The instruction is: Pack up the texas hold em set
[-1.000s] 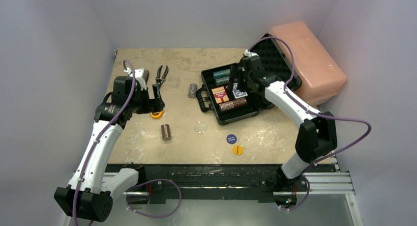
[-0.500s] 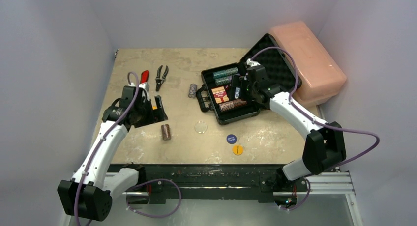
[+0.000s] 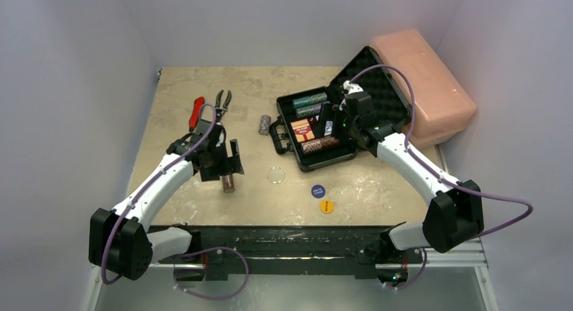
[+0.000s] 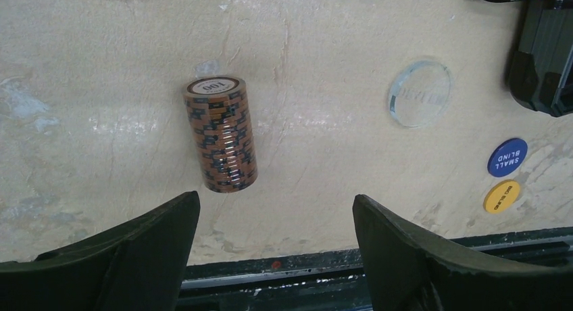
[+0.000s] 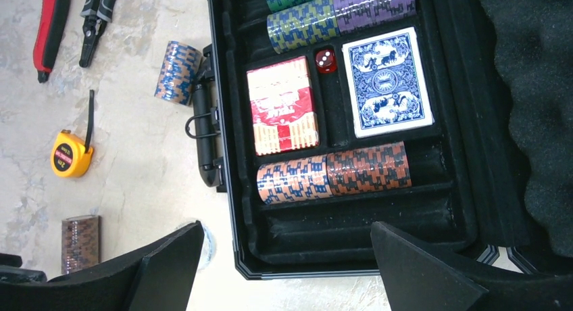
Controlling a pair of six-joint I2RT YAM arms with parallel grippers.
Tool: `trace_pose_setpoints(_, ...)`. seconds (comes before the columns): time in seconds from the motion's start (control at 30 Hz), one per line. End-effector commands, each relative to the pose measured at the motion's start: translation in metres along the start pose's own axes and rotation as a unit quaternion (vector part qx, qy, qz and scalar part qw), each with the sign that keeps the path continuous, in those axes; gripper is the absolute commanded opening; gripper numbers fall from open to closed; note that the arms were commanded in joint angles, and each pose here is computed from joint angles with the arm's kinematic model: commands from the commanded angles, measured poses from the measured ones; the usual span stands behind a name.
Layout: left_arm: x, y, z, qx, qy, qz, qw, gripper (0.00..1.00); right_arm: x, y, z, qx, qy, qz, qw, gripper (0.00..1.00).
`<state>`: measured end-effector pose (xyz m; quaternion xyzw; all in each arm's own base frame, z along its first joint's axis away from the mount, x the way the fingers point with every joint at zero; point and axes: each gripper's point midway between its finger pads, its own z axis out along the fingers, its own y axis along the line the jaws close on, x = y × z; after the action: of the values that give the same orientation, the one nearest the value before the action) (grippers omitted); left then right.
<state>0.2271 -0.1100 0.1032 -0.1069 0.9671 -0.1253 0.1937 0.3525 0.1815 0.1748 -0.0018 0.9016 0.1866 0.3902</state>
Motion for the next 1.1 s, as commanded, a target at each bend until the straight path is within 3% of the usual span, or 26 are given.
trace_pose_setpoints(0.0, -0.01, -0.008, 0.008, -0.005, -0.026, -0.008, 1.0, 0.83, -0.008, 0.005, -0.005, -0.017, -0.019, -0.004, 1.0, 0.99)
trace_pose_setpoints(0.5, -0.01, -0.02, 0.016, 0.002, -0.027, 0.004, 1.0, 0.74, -0.001, -0.001, 0.004, -0.005, -0.008, -0.006, 1.0, 0.99)
trace_pose_setpoints(0.8, -0.007, 0.019, 0.018, -0.112, -0.04, -0.017, 0.993, 0.72, 0.003, -0.001, 0.006, -0.007, -0.002, -0.006, 1.0, 0.99)
trace_pose_setpoints(1.07, -0.001, 0.021, 0.04, -0.113, -0.025, -0.014, 0.993, 0.68, 0.004, 0.001, 0.007, -0.01, 0.002, -0.007, 1.0, 0.99)
